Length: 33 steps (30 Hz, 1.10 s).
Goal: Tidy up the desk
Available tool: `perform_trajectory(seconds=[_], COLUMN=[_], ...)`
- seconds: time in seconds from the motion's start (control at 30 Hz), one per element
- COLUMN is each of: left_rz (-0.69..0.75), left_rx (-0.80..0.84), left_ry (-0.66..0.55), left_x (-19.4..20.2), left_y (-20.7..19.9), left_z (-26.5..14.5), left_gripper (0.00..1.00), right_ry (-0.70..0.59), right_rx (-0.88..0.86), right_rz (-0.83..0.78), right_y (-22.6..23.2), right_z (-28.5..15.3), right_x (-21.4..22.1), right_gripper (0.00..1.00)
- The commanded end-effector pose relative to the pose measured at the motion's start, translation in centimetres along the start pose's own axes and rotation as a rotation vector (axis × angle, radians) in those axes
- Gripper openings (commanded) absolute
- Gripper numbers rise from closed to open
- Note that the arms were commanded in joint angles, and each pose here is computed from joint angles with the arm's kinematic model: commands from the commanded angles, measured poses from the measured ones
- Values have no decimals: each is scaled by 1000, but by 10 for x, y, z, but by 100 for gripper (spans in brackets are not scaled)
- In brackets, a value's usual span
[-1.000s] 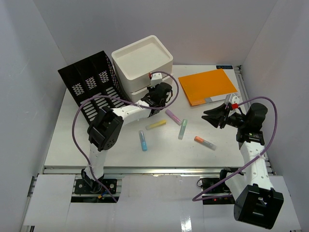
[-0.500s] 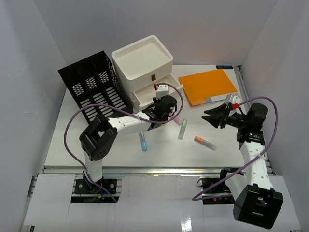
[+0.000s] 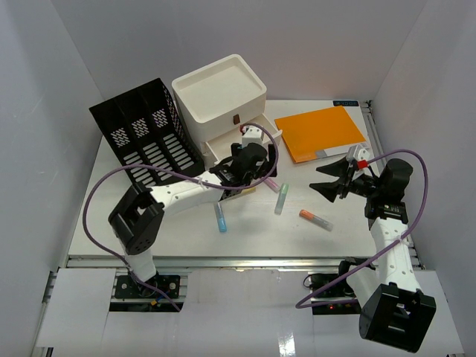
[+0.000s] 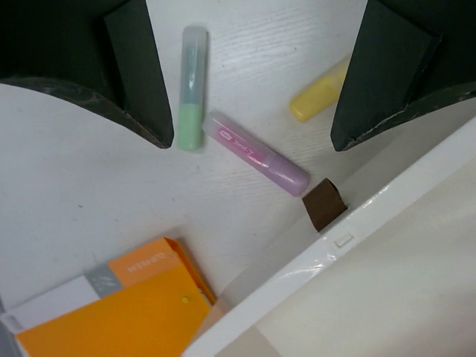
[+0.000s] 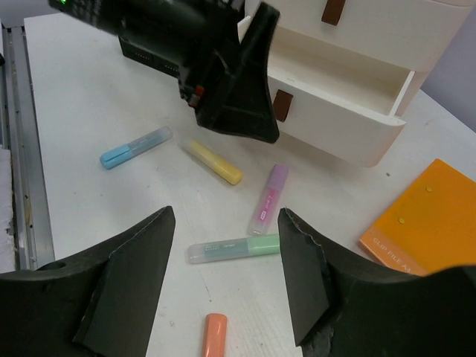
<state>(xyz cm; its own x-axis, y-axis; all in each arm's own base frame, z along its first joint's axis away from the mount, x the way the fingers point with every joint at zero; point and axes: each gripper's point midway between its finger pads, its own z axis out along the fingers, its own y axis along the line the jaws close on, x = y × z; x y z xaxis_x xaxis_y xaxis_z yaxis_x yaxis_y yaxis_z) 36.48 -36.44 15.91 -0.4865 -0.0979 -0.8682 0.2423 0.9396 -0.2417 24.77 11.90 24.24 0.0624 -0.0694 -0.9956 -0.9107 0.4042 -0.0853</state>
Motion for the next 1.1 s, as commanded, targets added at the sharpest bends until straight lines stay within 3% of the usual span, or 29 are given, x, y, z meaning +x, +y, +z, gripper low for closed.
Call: perform_trajectory(seconds=[0.0, 0.23, 0.5, 0.67, 0.83, 1.07], left_rz=[33, 151, 9, -92, -198, -218], left_rx=[213, 316, 228, 85, -55, -196], left_ry=[47, 223, 213, 193, 208, 299], left_x=[-20, 34, 77, 94, 110, 128], left_y=[-23, 12, 77, 117, 138, 140], left_z=[-56, -119, -168, -175, -168, -143], left_gripper=[98, 98, 98, 98, 94, 85], right_ry=[12, 76, 336, 564, 599, 604], right_rx=[7, 73, 134, 89, 130, 120], right_rz=[-31, -15, 99, 129, 277, 264], right_y=[-2, -13, -18, 0, -9, -13], right_z=[-2, -4, 13, 43, 56, 55], right_x=[1, 18, 61, 88, 99, 107], right_gripper=[67, 75, 78, 78, 83, 85])
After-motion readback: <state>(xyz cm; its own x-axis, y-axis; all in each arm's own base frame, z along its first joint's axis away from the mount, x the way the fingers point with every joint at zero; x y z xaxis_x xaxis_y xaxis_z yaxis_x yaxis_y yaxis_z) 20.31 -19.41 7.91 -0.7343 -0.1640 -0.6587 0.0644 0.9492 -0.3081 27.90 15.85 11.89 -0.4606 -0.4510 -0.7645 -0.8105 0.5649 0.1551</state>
